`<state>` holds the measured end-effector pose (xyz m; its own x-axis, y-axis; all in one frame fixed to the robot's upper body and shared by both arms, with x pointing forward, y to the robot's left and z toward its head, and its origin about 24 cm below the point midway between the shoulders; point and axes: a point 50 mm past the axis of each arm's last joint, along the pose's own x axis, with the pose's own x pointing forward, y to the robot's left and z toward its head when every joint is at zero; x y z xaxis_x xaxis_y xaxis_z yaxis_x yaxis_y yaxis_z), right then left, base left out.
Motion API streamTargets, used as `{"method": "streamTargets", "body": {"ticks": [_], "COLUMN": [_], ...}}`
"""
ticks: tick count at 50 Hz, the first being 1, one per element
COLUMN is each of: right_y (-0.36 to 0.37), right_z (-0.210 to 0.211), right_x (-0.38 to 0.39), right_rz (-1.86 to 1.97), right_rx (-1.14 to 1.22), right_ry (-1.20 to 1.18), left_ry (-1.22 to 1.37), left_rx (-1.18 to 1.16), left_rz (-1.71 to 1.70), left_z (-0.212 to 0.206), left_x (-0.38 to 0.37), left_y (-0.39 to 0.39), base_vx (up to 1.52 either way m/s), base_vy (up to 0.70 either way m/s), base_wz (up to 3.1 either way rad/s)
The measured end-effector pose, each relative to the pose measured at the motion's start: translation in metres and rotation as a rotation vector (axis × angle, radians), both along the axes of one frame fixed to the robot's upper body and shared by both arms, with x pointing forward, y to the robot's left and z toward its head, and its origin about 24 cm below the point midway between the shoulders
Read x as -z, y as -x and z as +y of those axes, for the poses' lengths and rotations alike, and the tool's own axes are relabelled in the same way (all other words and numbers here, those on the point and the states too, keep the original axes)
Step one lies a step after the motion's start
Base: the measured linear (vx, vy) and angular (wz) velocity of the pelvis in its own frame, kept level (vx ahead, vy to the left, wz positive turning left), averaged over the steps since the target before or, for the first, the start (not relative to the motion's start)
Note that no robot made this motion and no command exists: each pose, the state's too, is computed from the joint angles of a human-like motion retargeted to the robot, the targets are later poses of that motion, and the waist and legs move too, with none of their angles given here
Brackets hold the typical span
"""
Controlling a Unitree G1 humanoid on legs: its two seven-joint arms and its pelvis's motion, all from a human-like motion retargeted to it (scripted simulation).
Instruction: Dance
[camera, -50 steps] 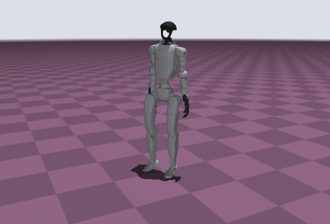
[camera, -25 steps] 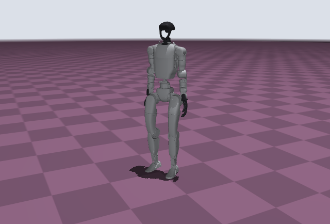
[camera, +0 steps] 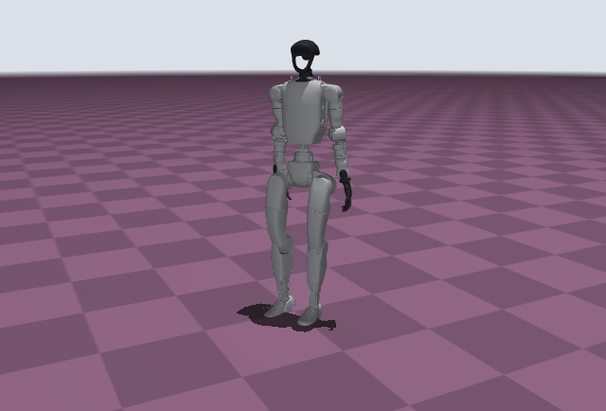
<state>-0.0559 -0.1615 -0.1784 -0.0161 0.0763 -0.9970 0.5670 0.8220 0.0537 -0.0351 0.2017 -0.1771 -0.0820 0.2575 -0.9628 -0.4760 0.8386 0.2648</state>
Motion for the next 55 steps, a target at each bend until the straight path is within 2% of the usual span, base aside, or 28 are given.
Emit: {"method": "streamTargets", "body": {"ticks": [12,22,35,40,45,50,55], "right_y": [-0.014,-0.017,-0.010,-0.011,-0.017,-0.009,-0.013], "right_z": [-0.008,-0.011,-0.012,-0.023,-0.030,-0.024,-0.017], "right_x": [0.002,0.002,0.001,0.000,0.000,0.000,0.001], "right_rz": [-0.003,0.009,0.018,-0.003,-0.047,-0.013,0.000], "right_rx": [-0.212,-0.245,-0.005,-0.060,-0.002,0.027,-0.050], "right_ry": [0.048,0.055,0.051,0.077,0.129,0.103,0.097], "left_ry": [-0.018,-0.053,-0.095,-0.034,-0.001,0.092,0.054], "left_rx": [0.083,0.120,0.240,0.175,0.187,0.240,0.200], "left_rz": [0.025,-0.026,-0.109,-0.101,-0.163,-0.143,-0.076], "left_z": [0.006,0.017,0.018,0.018,0.014,0.013,0.016], "left_x": [-0.001,-0.001,-0.003,-0.001,-0.001,-0.001,-0.001], "left_y": [-0.004,-0.028,-0.069,-0.047,-0.051,-0.043,-0.025], "base_vx": [0.00,-0.08,0.00,0.24,0.06,0.15,0.07], "base_vy": [-0.03,-0.04,0.01,0.06,0.16,0.07,-0.01], "base_wz": [-0.10,0.11,0.36,-0.19,0.15,-0.06,-0.33]}}
